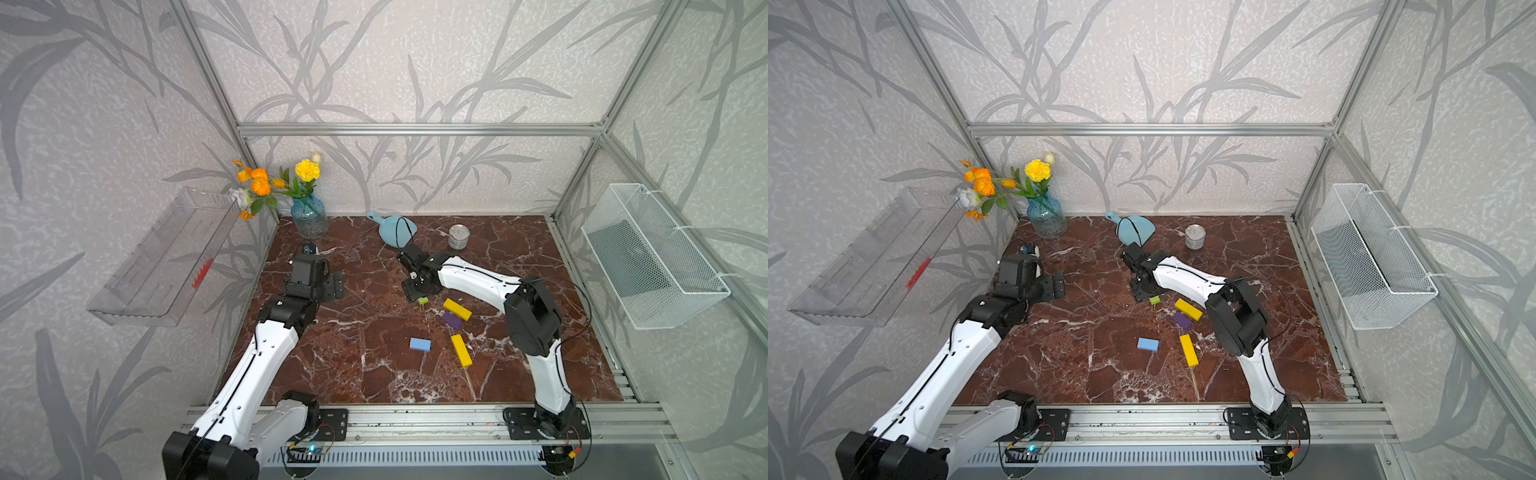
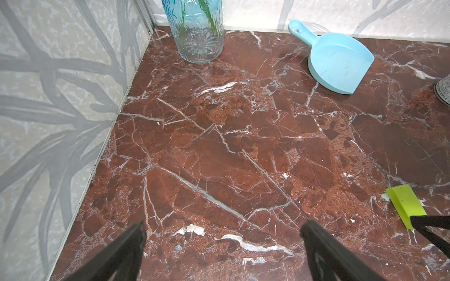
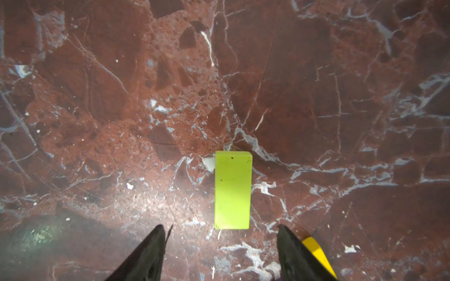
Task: Assemble the letter k with building blocks
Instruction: Pick up the building block from the center of the board.
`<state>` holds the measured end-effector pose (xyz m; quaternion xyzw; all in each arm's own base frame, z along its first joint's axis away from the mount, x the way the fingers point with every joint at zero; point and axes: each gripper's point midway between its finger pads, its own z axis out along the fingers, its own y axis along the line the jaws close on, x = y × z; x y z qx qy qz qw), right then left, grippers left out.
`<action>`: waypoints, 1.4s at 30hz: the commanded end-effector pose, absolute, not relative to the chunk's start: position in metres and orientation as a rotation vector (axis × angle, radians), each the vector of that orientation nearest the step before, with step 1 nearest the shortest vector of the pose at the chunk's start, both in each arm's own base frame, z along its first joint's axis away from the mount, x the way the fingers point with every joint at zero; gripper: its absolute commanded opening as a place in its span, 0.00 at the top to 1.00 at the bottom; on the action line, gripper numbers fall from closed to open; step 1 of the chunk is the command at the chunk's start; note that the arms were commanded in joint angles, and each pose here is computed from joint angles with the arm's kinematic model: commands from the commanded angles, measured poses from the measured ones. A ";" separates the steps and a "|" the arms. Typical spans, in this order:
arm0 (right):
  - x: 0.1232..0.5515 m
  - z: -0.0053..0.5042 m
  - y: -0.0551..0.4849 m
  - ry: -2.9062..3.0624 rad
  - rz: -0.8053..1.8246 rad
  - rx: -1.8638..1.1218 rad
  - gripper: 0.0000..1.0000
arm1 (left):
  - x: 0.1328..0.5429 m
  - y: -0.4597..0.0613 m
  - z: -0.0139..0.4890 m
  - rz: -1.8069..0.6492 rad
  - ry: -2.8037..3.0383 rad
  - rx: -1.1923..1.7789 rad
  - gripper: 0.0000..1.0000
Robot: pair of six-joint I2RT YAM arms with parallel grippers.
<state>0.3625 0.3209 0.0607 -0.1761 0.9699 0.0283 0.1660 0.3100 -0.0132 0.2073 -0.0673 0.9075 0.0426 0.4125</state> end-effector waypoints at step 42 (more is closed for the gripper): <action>0.360 0.043 0.341 2.872 0.077 0.031 1.00 | 0.310 -0.028 0.200 0.018 2.313 -0.140 0.00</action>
